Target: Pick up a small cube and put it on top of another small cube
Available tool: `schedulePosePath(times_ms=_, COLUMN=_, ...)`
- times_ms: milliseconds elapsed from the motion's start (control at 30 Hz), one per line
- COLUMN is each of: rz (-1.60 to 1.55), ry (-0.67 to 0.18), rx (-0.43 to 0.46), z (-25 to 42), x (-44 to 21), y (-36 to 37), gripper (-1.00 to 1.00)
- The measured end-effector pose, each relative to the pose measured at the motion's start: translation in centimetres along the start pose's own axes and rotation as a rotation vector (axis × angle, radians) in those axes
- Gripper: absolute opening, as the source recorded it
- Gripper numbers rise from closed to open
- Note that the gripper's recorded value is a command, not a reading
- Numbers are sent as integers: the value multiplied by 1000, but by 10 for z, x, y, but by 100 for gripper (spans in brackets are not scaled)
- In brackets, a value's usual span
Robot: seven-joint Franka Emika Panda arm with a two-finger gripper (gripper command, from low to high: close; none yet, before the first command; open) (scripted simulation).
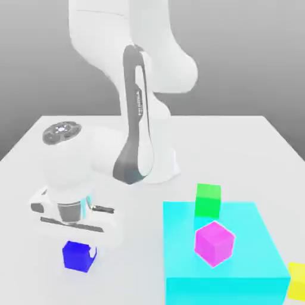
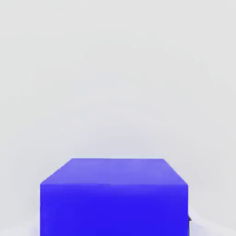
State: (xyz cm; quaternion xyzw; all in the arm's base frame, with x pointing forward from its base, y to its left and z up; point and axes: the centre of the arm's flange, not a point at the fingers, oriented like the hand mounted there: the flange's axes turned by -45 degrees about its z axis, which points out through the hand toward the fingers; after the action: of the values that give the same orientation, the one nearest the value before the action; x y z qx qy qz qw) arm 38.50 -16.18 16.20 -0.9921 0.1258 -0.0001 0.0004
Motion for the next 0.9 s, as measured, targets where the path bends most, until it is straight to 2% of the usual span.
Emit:
schedulePosePath(times_ms=100, rz=-3, ry=0, rx=0, z=-31, x=-1, y=-2, gripper=-100)
schedulePosePath(times_ms=333, rz=-168, ry=0, rx=6, z=-100, x=-18, y=-116, gripper=-100)
schedulePosePath(times_ms=667, rz=-407, ry=-2, rx=6, z=-180, x=-114, y=-249, gripper=-100)
schedulePosePath(times_ms=867, rz=-440, ry=-1, rx=2, z=-133, x=-131, y=-262, gripper=-100)
schedulePosePath(times_ms=900, rz=-441, ry=-1, rx=2, z=-126, x=-131, y=-262, gripper=100)
